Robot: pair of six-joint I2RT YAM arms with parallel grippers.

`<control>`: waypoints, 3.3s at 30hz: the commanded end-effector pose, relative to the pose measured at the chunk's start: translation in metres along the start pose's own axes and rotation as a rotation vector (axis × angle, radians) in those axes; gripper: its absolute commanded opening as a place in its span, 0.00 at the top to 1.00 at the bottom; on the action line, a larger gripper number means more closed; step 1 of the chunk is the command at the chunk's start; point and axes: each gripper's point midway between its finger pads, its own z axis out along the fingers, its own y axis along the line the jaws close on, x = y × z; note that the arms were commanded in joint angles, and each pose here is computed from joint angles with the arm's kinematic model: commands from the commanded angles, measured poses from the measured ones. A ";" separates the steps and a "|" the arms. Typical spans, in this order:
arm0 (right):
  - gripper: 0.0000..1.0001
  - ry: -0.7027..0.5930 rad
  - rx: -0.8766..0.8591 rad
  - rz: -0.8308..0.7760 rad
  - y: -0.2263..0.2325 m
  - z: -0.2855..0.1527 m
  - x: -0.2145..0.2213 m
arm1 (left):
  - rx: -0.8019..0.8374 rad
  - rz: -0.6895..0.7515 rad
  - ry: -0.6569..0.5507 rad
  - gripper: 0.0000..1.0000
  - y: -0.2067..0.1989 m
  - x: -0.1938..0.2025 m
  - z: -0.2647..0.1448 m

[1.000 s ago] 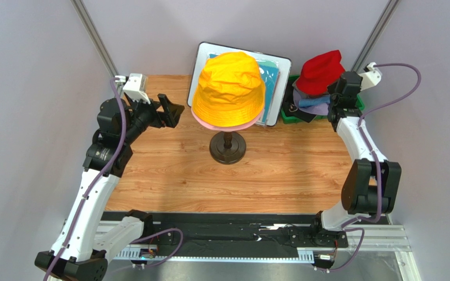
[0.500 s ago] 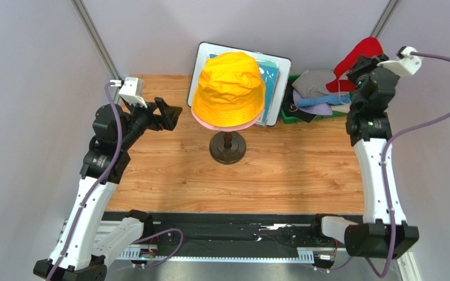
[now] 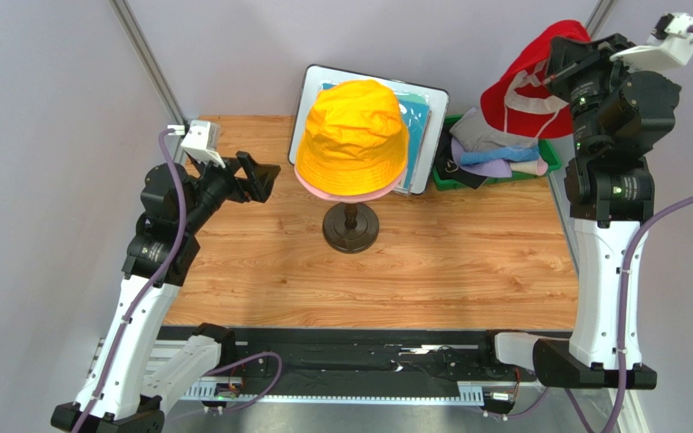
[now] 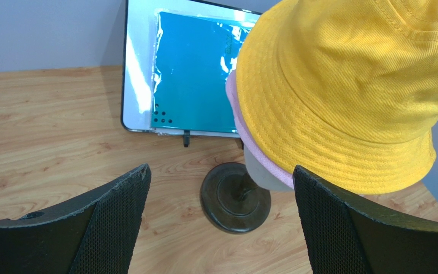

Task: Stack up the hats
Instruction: Pick up the hat from the bin, then stack the hat on the hat.

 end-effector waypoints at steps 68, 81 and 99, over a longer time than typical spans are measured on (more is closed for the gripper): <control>1.00 0.423 -0.602 0.178 0.202 -0.142 0.220 | 0.476 -0.474 -0.182 0.05 -0.098 -0.079 -0.023; 1.00 0.397 -0.743 0.366 0.236 -0.156 0.183 | 0.554 -0.569 -0.191 0.08 -0.126 -0.100 -0.002; 1.00 0.419 -0.759 0.406 0.240 -0.161 0.193 | 0.665 -0.602 -0.135 0.20 -0.163 -0.105 0.011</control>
